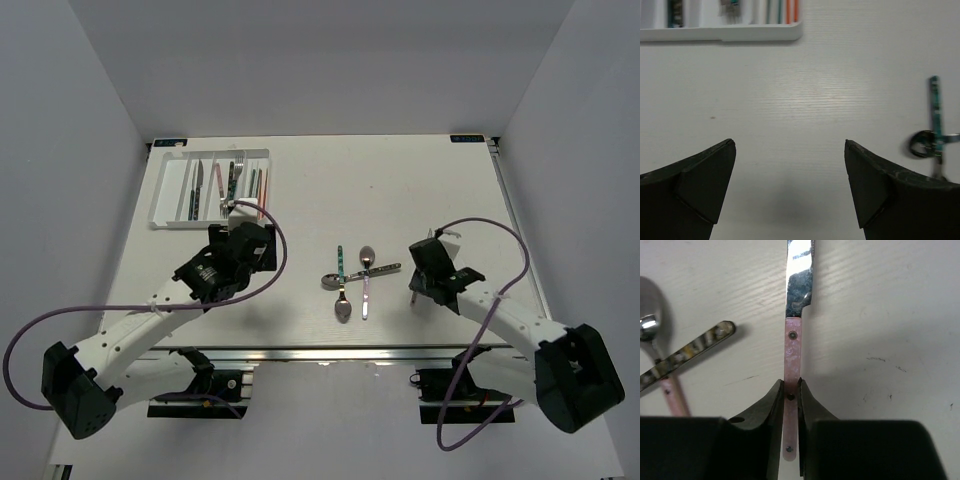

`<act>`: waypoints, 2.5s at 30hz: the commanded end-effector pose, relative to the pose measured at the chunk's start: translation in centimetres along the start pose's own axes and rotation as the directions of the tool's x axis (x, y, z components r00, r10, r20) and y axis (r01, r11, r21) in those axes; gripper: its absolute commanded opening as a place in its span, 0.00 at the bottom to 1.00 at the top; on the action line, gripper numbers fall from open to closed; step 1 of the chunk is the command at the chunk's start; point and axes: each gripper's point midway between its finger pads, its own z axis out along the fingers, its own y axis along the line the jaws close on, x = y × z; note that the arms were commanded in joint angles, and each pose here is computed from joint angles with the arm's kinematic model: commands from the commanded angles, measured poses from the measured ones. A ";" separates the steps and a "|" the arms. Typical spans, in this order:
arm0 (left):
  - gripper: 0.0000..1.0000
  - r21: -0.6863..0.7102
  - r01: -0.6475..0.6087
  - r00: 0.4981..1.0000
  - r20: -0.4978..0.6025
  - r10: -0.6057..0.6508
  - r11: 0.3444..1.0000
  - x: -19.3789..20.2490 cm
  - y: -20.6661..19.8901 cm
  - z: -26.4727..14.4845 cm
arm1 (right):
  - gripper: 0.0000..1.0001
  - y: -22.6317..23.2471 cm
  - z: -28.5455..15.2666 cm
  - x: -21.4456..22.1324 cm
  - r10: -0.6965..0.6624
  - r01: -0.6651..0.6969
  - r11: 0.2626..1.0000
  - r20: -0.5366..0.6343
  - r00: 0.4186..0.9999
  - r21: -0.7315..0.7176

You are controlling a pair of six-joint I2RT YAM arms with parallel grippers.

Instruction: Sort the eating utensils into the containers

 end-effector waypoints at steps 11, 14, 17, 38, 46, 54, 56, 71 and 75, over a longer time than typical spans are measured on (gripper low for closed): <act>0.98 0.805 0.432 0.833 -0.184 -0.521 0.406 -8.8 -17.9 -6.5 | 0.00 15.0 -14.0 -5.0 -0.066 0.288 0.601 0.312 0.948 -0.746; 0.96 0.782 0.492 0.813 -0.254 -0.525 0.383 -7.8 -19.2 -5.0 | 0.00 16.3 -14.3 -5.3 -0.088 0.284 0.610 0.292 0.952 -0.740; 0.93 0.767 0.505 0.805 -0.254 -0.536 0.395 -7.9 -19.6 -4.0 | 0.00 18.9 -16.1 -4.8 -0.105 0.313 0.554 0.308 0.946 -0.771; 0.00 0.663 0.455 0.844 -0.108 -0.525 0.595 -8.0 -17.5 -0.5 | 0.11 22.5 -18.3 -3.8 -0.101 0.343 0.467 0.336 0.937 -0.815; 0.00 0.278 0.327 0.934 0.050 -0.353 0.903 -10.7 -4.8 6.5 | 0.89 16.3 -13.4 -6.4 0.004 0.205 0.772 0.327 0.945 -0.602; 0.00 -0.247 0.044 0.994 -0.088 -0.068 0.968 -13.8 12.3 18.8 | 0.89 14.2 -12.8 -5.5 -0.036 0.224 0.772 0.311 0.950 -0.595; 0.00 -0.292 -0.012 0.995 -0.097 -0.017 0.956 -16.2 15.3 20.3 | 0.89 14.1 -12.9 -4.9 -0.074 0.251 0.757 0.302 0.950 -0.603; 0.00 -0.304 -0.092 0.991 -0.117 0.059 0.948 -13.2 17.8 29.3 | 0.89 12.5 -11.0 -2.7 -0.155 0.329 0.750 0.331 0.931 -0.574; 0.00 -0.300 -0.112 0.989 -0.125 0.078 0.947 -12.0 17.7 29.8 | 0.89 13.1 -11.1 -3.0 -0.165 0.343 0.739 0.339 0.926 -0.579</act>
